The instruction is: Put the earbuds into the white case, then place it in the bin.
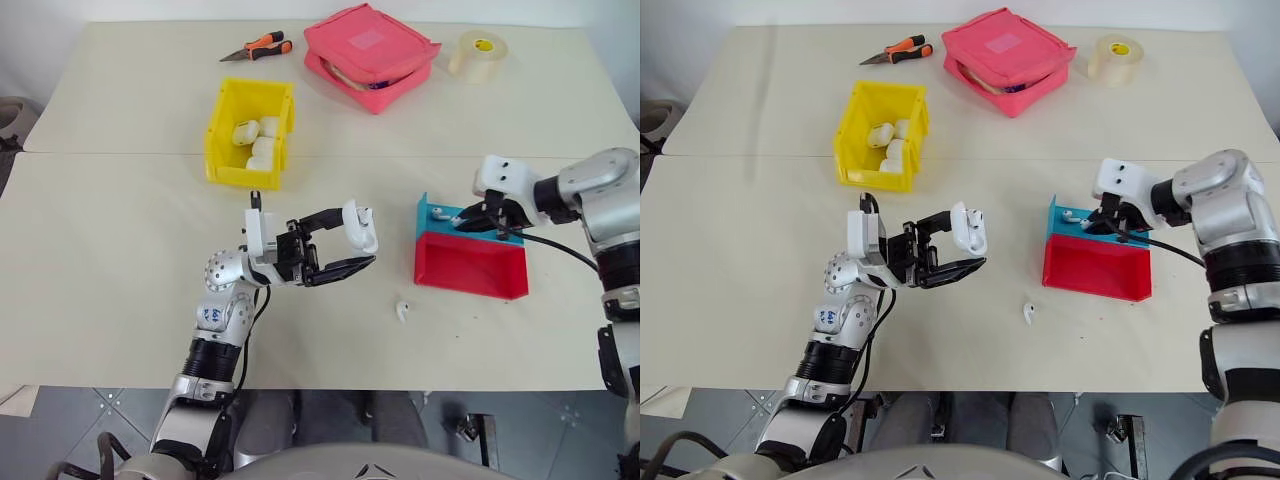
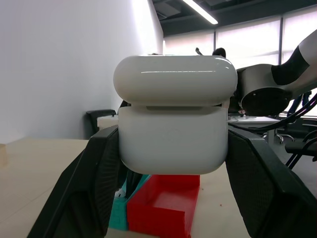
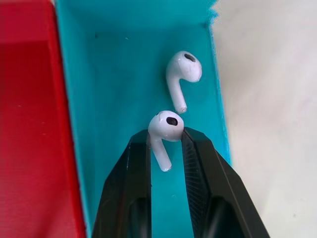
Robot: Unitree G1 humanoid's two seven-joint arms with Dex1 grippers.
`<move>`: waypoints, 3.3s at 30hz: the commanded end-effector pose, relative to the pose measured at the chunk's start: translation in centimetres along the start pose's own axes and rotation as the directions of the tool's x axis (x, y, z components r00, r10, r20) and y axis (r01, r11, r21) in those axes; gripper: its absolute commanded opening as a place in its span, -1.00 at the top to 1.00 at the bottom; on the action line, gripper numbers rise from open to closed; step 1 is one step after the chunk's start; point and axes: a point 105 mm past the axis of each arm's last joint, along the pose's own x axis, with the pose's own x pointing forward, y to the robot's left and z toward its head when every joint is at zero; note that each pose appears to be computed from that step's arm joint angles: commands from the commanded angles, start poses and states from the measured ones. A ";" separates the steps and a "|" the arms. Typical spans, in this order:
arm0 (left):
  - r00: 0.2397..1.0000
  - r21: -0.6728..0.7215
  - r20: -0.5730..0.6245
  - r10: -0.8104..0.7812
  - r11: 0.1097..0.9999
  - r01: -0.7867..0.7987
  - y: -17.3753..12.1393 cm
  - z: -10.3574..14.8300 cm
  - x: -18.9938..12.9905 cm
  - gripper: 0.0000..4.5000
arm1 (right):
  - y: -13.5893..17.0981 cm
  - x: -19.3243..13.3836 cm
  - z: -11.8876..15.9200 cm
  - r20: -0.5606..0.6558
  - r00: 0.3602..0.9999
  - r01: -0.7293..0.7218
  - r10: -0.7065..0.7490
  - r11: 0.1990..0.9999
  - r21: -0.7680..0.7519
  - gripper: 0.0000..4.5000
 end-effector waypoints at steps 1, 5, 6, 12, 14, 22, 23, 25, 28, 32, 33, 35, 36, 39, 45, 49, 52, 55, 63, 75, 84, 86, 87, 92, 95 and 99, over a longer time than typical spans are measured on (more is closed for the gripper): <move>0.999 0.003 0.035 -0.026 1.000 0.026 0.1 0.6 0.5 -0.24 | 0.1 -3.5 3.0 0.164 0.983 0.090 -0.085 0.996 -0.022 0.78; 0.998 -0.012 0.041 -0.041 0.999 0.041 0.6 0.1 1.1 -0.24 | 2.6 -4.6 4.7 0.351 0.928 0.122 -0.127 0.992 0.037 0.78; 0.998 -0.011 0.041 -0.042 0.999 0.043 0.8 0.0 1.2 -0.24 | 3.2 -4.6 5.1 0.395 0.909 0.119 -0.132 0.991 0.059 0.78; 0.998 -0.012 0.042 -0.054 0.998 0.054 1.2 -0.1 1.9 -0.24 | 8.1 -4.3 8.5 0.701 0.704 -0.052 -0.117 0.975 0.215 0.78; 0.997 -0.019 0.039 -0.072 0.997 0.073 1.0 -0.2 2.0 -0.24 | 9.3 -4.4 9.5 0.770 0.626 -0.099 -0.124 0.967 0.236 0.78; 0.994 -0.037 0.038 -0.105 0.994 0.106 0.8 0.0 2.2 -0.24 | 11.7 -4.5 12.1 0.887 0.438 -0.285 -0.150 0.912 0.294 0.78; 0.993 -0.040 0.037 -0.109 0.993 0.111 0.8 0.0 2.3 -0.24 | 12.2 -4.3 12.2 0.890 0.436 -0.309 -0.135 0.906 0.289 0.78; 0.993 -0.044 0.037 -0.116 0.992 0.118 0.8 0.0 2.4 -0.24 | 12.9 -4.1 12.5 0.895 0.430 -0.340 -0.120 0.897 0.284 0.78; 0.992 -0.048 0.037 -0.123 0.991 0.125 0.8 0.1 2.5 -0.24 | 13.2 -3.6 12.7 0.895 0.426 -0.343 -0.131 0.892 0.293 0.78; 0.991 -0.049 0.040 -0.127 0.990 0.129 0.8 0.2 2.7 -0.24 | 13.4 -3.0 12.6 0.892 0.427 -0.346 -0.148 0.885 0.312 0.78; 0.991 -0.050 0.040 -0.128 0.990 0.130 0.8 0.2 2.7 -0.24 | 13.5 -2.7 12.5 0.892 0.426 -0.351 -0.151 0.881 0.317 0.78; 0.990 -0.053 0.041 -0.132 0.990 0.134 0.7 0.3 2.8 -0.24 | 13.6 -2.2 12.4 0.892 0.426 -0.356 -0.155 0.877 0.322 0.78; 0.990 -0.053 0.041 -0.134 0.989 0.136 0.7 0.3 2.8 -0.24 | 13.7 -2.0 12.3 0.890 0.428 -0.357 -0.156 0.876 0.325 0.78; 0.990 -0.054 0.040 -0.135 0.989 0.137 0.7 0.3 2.8 -0.24 | 13.8 -1.5 12.0 0.885 0.437 -0.364 -0.159 0.869 0.336 0.78; 0.990 -0.056 0.037 -0.137 0.989 0.139 0.7 0.4 2.8 -0.24 | 14.5 -0.2 11.1 0.867 0.476 -0.383 -0.148 0.853 0.355 0.78; 0.990 -0.056 0.037 -0.136 0.989 0.138 0.7 0.5 2.7 -0.24 | 14.7 0.2 10.9 0.862 0.483 -0.384 -0.151 0.849 0.363 0.78; 0.990 -0.056 0.040 -0.135 0.989 0.137 0.7 0.5 2.7 -0.24 | 14.7 0.4 10.7 0.857 0.491 -0.381 -0.156 0.846 0.372 0.78; 0.990 -0.050 0.047 -0.131 0.990 0.134 0.8 0.6 2.8 -0.24 | 14.6 0.9 10.3 0.839 0.518 -0.381 -0.164 0.835 0.398 0.78; 0.990 -0.048 0.056 -0.131 0.990 0.134 0.7 0.8 2.9 -0.24 | 14.3 0.2 10.7 0.855 0.499 -0.378 -0.144 0.851 0.364 -0.25; 0.973 -0.017 -0.201 -0.114 0.993 0.113 1.0 0.3 -1.4 -0.24 | 12.7 -2.5 6.3 0.741 0.643 -0.184 -0.193 0.900 0.394 -0.54; 0.850 0.059 -0.506 -0.149 0.977 0.206 1.5 -1.1 -1.7 -0.24 | 13.2 -1.7 8.5 0.674 0.737 -0.059 -0.051 0.988 0.140 0.91; 0.821 0.054 -0.545 -0.168 0.971 0.235 1.3 -1.7 -1.2 -0.24 | 13.2 -1.1 9.9 0.677 0.736 -0.052 -0.033 0.993 0.104 0.99; 0.810 0.047 -0.560 -0.176 0.969 0.243 1.2 -2.0 -0.9 -0.24 | 13.2 -0.6 10.6 0.672 0.740 -0.046 -0.025 0.995 0.088 0.99; 0.795 0.023 -0.570 -0.208 0.963 0.268 0.5 -2.7 0.2 -0.24 | 13.7 0.7 12.8 0.682 0.730 -0.097 0.041 0.994 0.044 0.99; 0.792 0.023 -0.574 -0.208 0.963 0.269 0.5 -2.8 0.3 -0.24 | 13.8 1.3 12.9 0.660 0.750 -0.107 0.049 0.993 0.048 0.99; 0.798 0.056 -0.575 -0.181 0.964 0.259 0.9 -2.9 0.1 -0.24 | 13.3 1.9 11.8 0.632 0.775 -0.100 0.010 0.989 0.108 0.99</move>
